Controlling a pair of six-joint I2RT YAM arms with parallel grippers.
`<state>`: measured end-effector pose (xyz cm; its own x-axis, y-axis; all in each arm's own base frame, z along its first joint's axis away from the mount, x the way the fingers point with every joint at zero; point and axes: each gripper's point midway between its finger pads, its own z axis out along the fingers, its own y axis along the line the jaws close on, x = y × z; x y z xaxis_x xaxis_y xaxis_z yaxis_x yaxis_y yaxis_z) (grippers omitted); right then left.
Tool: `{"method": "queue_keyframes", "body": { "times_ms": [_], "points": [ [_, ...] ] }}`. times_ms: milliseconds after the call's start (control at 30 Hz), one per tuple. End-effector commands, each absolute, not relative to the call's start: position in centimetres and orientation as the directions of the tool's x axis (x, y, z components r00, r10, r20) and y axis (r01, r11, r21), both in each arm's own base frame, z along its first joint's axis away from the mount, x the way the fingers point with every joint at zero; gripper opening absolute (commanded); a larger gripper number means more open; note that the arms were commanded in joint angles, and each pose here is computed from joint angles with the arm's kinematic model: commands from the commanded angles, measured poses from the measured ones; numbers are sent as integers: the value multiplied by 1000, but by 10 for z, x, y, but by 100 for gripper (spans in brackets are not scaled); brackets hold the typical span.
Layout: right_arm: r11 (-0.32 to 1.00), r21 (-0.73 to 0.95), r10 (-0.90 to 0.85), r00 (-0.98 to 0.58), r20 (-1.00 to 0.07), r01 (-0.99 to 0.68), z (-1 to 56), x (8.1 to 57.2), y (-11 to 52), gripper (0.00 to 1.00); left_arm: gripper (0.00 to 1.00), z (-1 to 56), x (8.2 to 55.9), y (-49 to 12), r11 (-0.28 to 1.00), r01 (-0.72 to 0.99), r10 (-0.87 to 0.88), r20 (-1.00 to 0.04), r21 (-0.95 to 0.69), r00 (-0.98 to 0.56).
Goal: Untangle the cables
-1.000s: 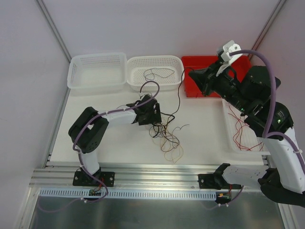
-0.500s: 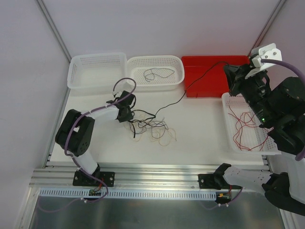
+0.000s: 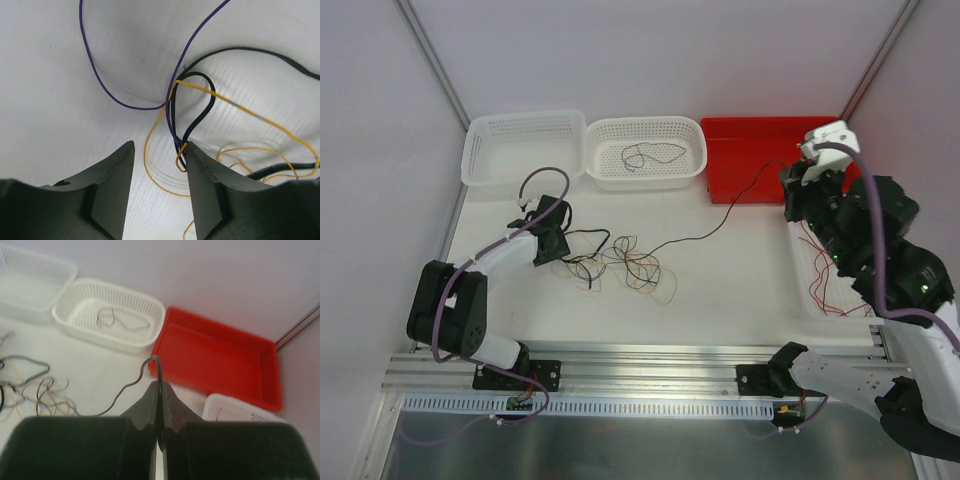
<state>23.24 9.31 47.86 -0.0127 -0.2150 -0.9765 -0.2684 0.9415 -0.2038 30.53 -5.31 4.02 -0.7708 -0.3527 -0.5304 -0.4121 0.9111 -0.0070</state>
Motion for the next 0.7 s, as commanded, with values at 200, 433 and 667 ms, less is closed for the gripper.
{"method": "queue_keyframes", "body": {
  "times_ms": [200,433,667],
  "points": [
    [942,-66,-230,-489,-842,-330,271,259,139,16,72,86,268,-68,946,-270,-323,-578,-178,-750],
    [909,-70,-341,-637,-691,-411,200,248,150,64,97,125,249,-108,933,-32,-254,-594,-358,-763],
    [741,69,-467,-586,-662,-668,174,241,206,66,99,130,233,-152,898,72,-195,-539,-434,-820]
  ]
}}
